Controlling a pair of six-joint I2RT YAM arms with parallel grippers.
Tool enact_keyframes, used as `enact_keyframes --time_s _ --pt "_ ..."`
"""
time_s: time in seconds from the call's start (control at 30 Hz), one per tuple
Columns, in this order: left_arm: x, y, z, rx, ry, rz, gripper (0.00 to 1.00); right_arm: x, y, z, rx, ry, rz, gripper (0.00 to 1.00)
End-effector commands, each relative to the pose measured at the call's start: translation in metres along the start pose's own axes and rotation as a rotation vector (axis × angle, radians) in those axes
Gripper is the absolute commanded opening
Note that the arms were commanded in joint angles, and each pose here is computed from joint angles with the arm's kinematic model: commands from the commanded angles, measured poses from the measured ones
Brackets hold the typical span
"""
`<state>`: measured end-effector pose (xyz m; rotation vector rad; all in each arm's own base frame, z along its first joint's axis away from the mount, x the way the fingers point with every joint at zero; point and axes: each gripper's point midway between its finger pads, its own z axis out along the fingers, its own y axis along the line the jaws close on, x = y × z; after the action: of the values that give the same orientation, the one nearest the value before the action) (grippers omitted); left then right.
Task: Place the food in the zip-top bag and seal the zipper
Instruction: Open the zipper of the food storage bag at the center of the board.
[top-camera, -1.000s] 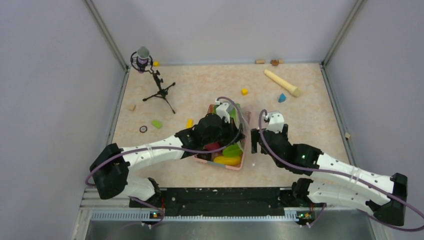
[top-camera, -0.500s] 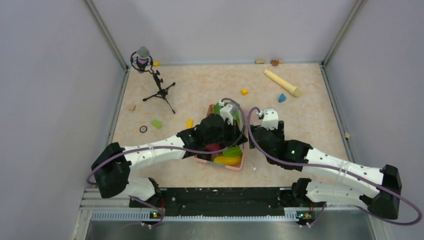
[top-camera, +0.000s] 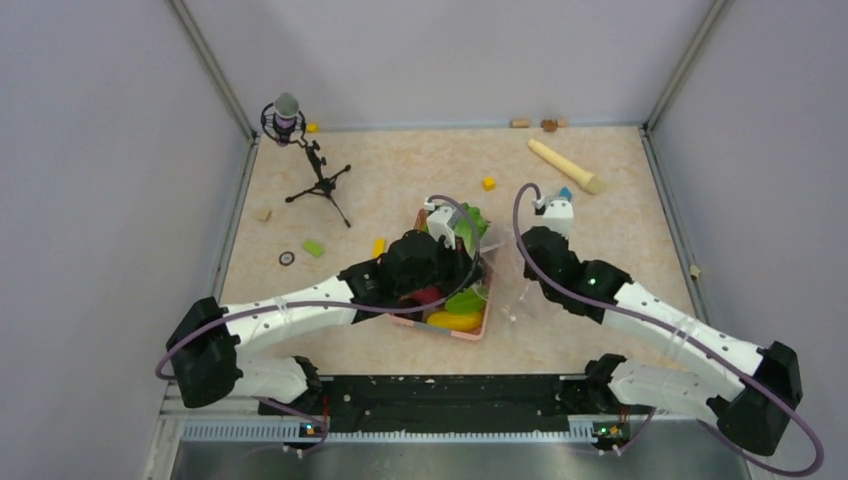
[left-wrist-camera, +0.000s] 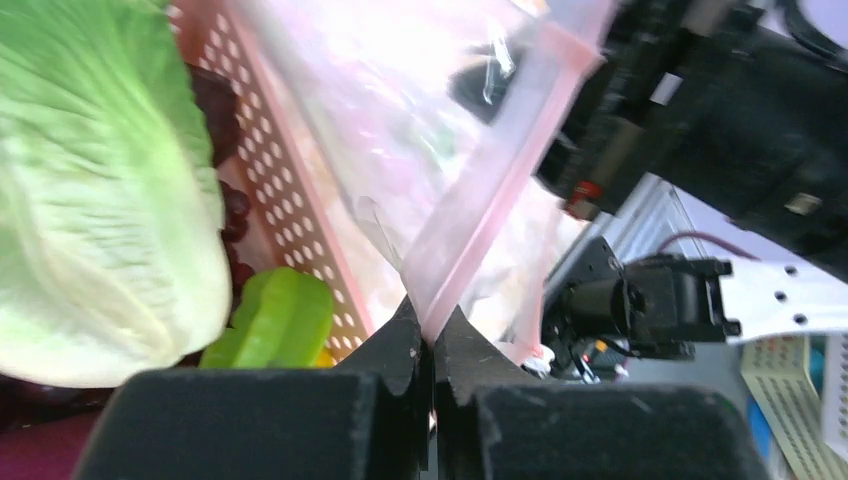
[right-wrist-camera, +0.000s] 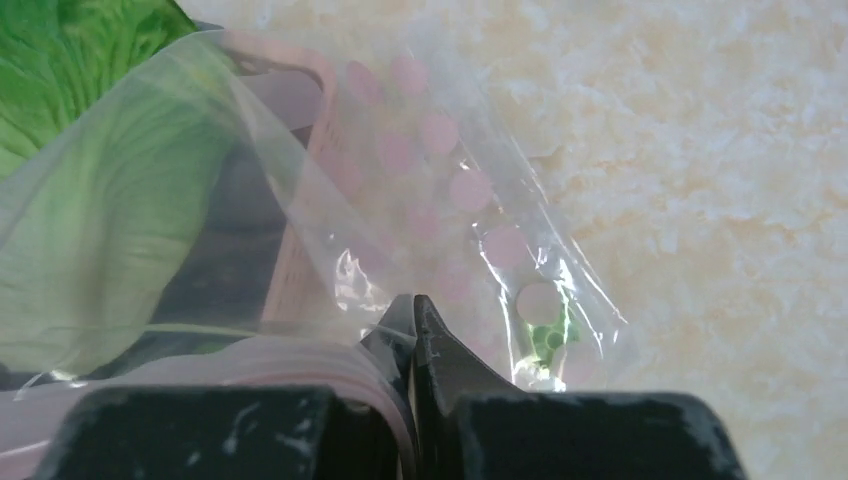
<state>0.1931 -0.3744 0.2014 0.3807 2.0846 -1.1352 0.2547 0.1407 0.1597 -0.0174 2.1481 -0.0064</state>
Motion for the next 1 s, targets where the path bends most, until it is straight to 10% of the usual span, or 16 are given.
enact_keyframes --time_s 0.0,0.47,0.97 --pt "-0.030 0.023 -0.008 -0.147 -0.143 0.057 0.00 -0.042 -0.031 -0.035 0.041 -0.084 0.089 0.00" --pt "-0.094 0.120 0.029 -0.638 -0.164 0.191 0.00 -0.067 -0.108 -0.139 0.147 0.057 0.037 0.00" --pt "-0.025 0.039 0.055 -0.081 0.161 0.214 0.71 -0.074 -0.060 -0.088 0.072 0.005 -0.005 0.00"
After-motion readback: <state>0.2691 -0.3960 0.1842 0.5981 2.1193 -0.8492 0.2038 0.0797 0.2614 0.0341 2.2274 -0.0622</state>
